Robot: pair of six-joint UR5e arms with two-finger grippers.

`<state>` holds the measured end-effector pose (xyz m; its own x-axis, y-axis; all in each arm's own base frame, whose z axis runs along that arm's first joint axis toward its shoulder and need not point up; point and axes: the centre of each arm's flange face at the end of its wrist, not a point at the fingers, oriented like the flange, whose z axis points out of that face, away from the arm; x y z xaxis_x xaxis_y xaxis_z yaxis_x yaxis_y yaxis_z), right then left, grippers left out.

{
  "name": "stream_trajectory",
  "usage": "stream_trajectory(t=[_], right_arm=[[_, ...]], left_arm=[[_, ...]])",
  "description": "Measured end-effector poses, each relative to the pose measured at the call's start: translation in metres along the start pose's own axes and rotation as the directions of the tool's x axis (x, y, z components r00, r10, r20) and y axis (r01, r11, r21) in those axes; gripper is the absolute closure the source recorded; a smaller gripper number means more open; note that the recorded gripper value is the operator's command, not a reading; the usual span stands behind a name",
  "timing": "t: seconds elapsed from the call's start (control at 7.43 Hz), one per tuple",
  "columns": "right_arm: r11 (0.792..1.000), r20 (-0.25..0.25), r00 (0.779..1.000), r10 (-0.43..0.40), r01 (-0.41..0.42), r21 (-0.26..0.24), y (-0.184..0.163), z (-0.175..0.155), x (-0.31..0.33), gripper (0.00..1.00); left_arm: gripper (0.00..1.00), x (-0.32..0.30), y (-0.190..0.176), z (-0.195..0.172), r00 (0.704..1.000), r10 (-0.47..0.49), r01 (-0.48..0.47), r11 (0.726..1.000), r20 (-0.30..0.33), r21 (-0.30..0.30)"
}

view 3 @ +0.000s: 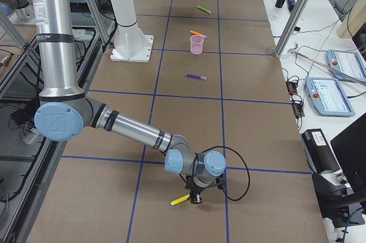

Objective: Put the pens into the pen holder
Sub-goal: 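Lift the yellow highlighter toward the cup while the left gripper grasps the green marker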

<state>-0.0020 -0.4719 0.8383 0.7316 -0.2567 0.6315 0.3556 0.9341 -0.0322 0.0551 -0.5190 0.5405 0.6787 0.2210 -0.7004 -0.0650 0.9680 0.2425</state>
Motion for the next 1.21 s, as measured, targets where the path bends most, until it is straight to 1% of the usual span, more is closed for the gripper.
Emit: stream_trajectory(t=[1.21], right_arm=[[1.0,0.006,1.0,-0.011,0.011,-0.014,-0.0013,0.0062,0.0051,0.49]], left_arm=[[0.01,0.0028,-0.0043,-0.0021,1.0,0.005,-0.005,1.0,0.0,0.006]])
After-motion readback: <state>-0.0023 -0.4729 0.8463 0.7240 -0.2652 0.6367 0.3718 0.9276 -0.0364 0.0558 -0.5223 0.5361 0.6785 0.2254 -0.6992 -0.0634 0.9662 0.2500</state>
